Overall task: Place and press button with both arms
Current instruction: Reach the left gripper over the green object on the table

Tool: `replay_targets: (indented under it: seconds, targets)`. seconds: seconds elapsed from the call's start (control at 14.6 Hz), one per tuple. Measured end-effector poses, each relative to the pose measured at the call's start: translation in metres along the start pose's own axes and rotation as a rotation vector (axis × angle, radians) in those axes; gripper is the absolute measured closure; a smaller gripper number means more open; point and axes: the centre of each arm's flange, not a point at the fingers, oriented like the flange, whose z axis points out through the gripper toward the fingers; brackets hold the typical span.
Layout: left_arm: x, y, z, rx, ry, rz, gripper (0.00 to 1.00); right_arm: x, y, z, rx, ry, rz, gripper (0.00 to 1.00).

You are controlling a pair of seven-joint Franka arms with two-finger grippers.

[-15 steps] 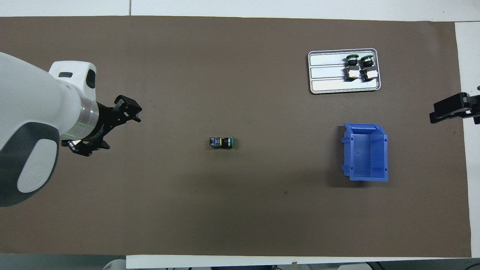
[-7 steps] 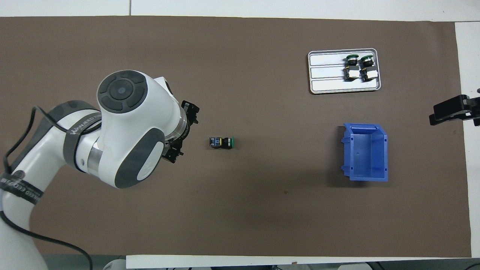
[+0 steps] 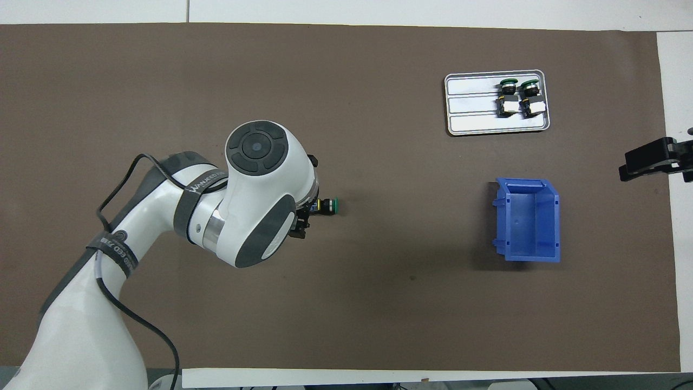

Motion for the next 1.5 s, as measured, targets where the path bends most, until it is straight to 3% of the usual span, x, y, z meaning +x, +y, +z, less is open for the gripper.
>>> replay_targets:
  seconds: [0.34, 0.82, 0.96, 1.43, 1.5]
  targets:
    - [-0.014, 0.009, 0.048, 0.0, 0.01, -0.068, 0.0, 0.0, 0.0, 0.0, 0.0, 0.0, 0.0, 0.02]
    - [-0.022, 0.01, 0.08, 0.011, 0.023, -0.096, 0.03, 0.0, 0.0, 0.0, 0.0, 0.0, 0.0, 0.02]
    - [-0.023, 0.01, 0.082, 0.009, 0.023, -0.096, 0.1, 0.0, 0.0, 0.0, 0.0, 0.0, 0.0, 0.02]
    - [-0.022, 0.011, 0.083, 0.005, 0.022, -0.128, 0.19, 0.0, 0.0, 0.0, 0.0, 0.0, 0.0, 0.02]
    - [-0.021, 0.012, 0.083, 0.004, 0.022, -0.134, 0.26, 0.0, 0.0, 0.0, 0.0, 0.0, 0.0, 0.02]
